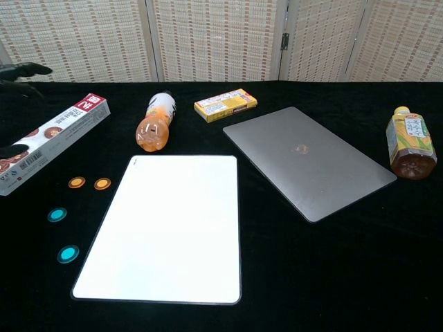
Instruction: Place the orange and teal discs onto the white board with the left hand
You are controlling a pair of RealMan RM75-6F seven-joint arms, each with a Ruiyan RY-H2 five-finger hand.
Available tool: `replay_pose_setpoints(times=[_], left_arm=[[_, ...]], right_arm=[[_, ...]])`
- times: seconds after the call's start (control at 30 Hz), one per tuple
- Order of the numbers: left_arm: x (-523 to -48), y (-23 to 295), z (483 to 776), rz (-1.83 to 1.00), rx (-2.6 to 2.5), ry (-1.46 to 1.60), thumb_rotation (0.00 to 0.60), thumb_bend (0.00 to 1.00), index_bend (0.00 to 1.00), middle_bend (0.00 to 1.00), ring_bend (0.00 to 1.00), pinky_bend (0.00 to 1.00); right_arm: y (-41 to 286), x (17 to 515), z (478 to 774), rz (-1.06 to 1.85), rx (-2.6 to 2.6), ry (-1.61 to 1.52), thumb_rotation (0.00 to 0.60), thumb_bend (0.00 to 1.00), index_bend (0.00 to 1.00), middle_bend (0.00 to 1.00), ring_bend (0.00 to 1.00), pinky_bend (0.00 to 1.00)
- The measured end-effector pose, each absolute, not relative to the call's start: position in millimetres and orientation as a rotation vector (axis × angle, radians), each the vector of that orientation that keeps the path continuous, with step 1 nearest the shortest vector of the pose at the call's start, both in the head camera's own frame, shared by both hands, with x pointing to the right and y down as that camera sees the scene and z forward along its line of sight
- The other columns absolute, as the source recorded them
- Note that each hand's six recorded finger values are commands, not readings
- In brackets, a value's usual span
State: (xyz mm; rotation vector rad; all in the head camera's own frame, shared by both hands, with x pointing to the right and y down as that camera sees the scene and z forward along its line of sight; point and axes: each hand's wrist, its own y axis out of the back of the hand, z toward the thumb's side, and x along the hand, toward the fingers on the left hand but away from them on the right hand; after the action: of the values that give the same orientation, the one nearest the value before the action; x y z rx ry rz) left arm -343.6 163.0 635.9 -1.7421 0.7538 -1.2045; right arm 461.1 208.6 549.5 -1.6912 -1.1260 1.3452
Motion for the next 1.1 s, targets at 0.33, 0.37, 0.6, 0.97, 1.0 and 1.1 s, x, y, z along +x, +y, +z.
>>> replay_pose_setpoints(times=[0.33, 0.37, 0.6, 0.97, 1.0, 1.1], left_arm=[[-306.6, 145.9, 693.0, -1.260, -1.796, 0.573, 0.600, 0.36, 0.38, 0.06, 0.00, 0.00], [-305.3, 145.3, 698.4, -1.274, -1.798, 0.560, 0.600, 0.36, 0.38, 0.06, 0.00, 0.00], [-303.6, 144.1, 728.1, -1.360, -1.777, 0.488, 0.600, 0.36, 0.38, 0.05, 0.00, 0.00], [-326.8, 152.2, 739.1, -1.443, -1.770, 0.494, 0.600, 0.36, 0.39, 0.05, 0.00, 0.00], [-329.0, 153.0, 740.5, -1.451, -1.772, 0.496, 0.600, 0.36, 0.40, 0.05, 0.00, 0.00], [-333.0, 154.5, 744.1, -1.467, -1.779, 0.507, 0.600, 0.36, 0.40, 0.05, 0.00, 0.00]], right_arm=[[213.7, 467.7, 545.5, 1.359, -1.663, -1.144, 0.600, 0.32, 0.00, 0.00, 0.00, 0.00], [214.0, 468.1, 545.2, 1.360, -1.662, -1.145, 0.600, 0.32, 0.00, 0.00, 0.00, 0.00], [215.3, 470.2, 544.5, 1.368, -1.656, -1.150, 0.600, 0.32, 0.00, 0.00, 0.00, 0.00], [213.5, 467.2, 546.0, 1.366, -1.662, -1.141, 0.600, 0.32, 0.00, 0.00, 0.00, 0.00], [213.4, 466.9, 546.1, 1.366, -1.662, -1.141, 0.600, 0.32, 0.00, 0.00, 0.00, 0.00], [213.1, 466.0, 546.3, 1.365, -1.664, -1.139, 0.600, 0.32, 0.00, 0.00, 0.00, 0.00]])
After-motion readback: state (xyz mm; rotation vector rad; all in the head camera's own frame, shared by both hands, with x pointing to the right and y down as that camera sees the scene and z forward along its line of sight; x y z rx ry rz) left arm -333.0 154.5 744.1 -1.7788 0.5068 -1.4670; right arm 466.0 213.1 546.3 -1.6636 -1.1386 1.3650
